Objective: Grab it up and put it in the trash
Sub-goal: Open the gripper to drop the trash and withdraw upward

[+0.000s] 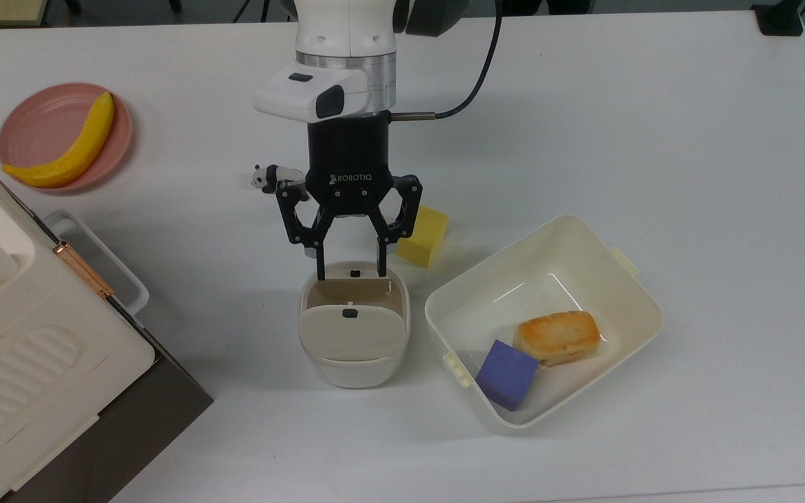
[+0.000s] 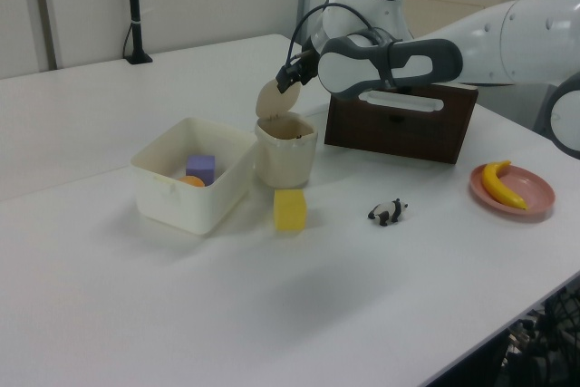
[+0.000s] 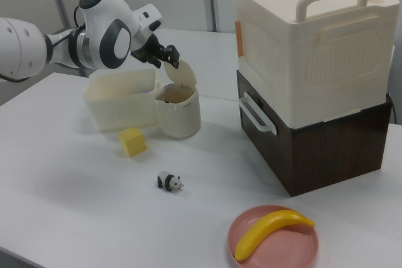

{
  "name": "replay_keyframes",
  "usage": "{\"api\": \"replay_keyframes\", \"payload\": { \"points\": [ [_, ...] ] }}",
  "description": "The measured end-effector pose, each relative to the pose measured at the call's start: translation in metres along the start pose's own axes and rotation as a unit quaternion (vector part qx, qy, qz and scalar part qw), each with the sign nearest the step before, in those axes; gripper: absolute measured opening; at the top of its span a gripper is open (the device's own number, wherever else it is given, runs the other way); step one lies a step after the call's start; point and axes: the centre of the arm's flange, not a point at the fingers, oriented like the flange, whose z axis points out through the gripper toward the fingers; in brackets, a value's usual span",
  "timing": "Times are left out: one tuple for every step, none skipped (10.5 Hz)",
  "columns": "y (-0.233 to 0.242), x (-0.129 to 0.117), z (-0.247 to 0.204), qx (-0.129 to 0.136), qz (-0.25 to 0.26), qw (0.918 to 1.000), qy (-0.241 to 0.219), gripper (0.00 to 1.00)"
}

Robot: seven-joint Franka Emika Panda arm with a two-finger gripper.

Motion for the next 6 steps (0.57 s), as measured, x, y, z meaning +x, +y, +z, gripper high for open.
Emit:
{"api": "replay_keyframes", "payload": {
  "points": [
    [0.001, -0.005, -0.001, 0.0, 0.0, 0.9994, -0.035, 0.66],
    [0.002, -0.013, -0.006, -0.001, 0.001, 0.9962, -0.087, 0.76],
    [0.003, -0.02, -0.017, -0.002, 0.001, 0.9906, -0.137, 0.77],
    [0.003, -0.027, -0.032, -0.002, 0.001, 0.9832, -0.183, 0.85],
    [0.002, -0.032, -0.05, -0.003, 0.001, 0.9754, -0.22, 0.99],
    [0.003, -0.037, -0.068, -0.003, 0.002, 0.9687, -0.248, 1.0]
  ]
}}
